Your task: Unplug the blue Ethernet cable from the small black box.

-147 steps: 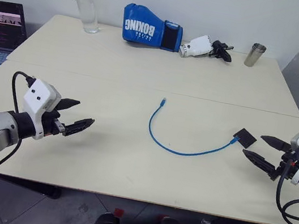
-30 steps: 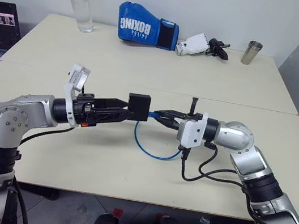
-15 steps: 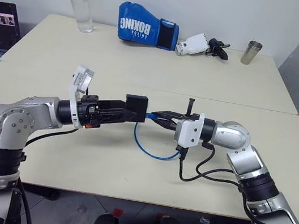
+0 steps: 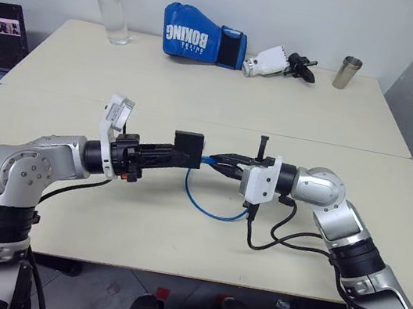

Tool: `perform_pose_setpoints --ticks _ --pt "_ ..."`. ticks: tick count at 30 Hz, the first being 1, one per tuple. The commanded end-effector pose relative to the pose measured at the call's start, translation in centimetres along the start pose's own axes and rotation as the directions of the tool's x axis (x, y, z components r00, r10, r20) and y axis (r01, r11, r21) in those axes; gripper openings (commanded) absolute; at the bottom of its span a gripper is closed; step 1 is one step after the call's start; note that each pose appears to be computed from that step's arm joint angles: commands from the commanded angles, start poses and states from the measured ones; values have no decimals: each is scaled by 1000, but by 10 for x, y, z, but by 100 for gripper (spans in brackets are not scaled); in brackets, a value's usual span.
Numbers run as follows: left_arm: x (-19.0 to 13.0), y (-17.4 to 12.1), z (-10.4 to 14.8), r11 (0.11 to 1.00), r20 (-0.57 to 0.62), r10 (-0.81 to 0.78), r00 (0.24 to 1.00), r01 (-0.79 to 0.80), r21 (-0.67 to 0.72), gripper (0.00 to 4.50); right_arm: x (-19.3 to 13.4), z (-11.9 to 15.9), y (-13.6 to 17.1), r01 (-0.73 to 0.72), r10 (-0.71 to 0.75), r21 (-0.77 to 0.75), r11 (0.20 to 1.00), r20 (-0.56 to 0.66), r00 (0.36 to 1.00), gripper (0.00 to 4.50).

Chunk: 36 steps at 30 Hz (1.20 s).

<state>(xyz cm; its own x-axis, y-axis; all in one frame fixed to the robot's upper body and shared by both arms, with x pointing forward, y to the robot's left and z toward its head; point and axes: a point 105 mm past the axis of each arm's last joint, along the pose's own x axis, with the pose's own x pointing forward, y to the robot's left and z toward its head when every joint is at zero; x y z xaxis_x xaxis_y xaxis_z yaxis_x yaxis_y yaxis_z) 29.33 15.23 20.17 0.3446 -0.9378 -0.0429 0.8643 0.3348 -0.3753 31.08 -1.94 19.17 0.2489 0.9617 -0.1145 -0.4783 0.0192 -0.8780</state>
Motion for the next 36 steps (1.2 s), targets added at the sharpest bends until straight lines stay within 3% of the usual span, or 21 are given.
perform_pose_setpoints --ticks 1,2,10,13,17,22,28,36 --pt "3 -6 3 999 -2 -19 1000 19 36 78 -2 15 -8 11 -10 -29 1000 46 999 8" --pt "3 -5 3 999 -2 -17 1000 17 36 78 -2 15 -8 7 -6 -29 1000 46 999 78" --pt "-2 8 7 998 22 53 998 -54 40 78 -12 17 -6 -35 35 26 999 10 999 250" --pt "-2 10 7 997 15 58 998 -59 52 78 -25 21 2 -94 97 212 973 -6 995 250" --pt "-1 7 8 995 -12 43 999 -42 92 78 -30 25 -9 -45 58 459 888 -15 998 250" --pt "2 -2 7 987 -67 11 998 0 162 78 -29 35 -17 -71 68 641 764 29 997 250" --pt "4 -11 7 972 -106 -12 994 36 234 78 -29 34 -14 -185 196 772 608 80 977 250" --pt "5 -20 7 954 -152 -20 988 65 294 78 -18 17 -22 -169 227 832 529 53 972 250"
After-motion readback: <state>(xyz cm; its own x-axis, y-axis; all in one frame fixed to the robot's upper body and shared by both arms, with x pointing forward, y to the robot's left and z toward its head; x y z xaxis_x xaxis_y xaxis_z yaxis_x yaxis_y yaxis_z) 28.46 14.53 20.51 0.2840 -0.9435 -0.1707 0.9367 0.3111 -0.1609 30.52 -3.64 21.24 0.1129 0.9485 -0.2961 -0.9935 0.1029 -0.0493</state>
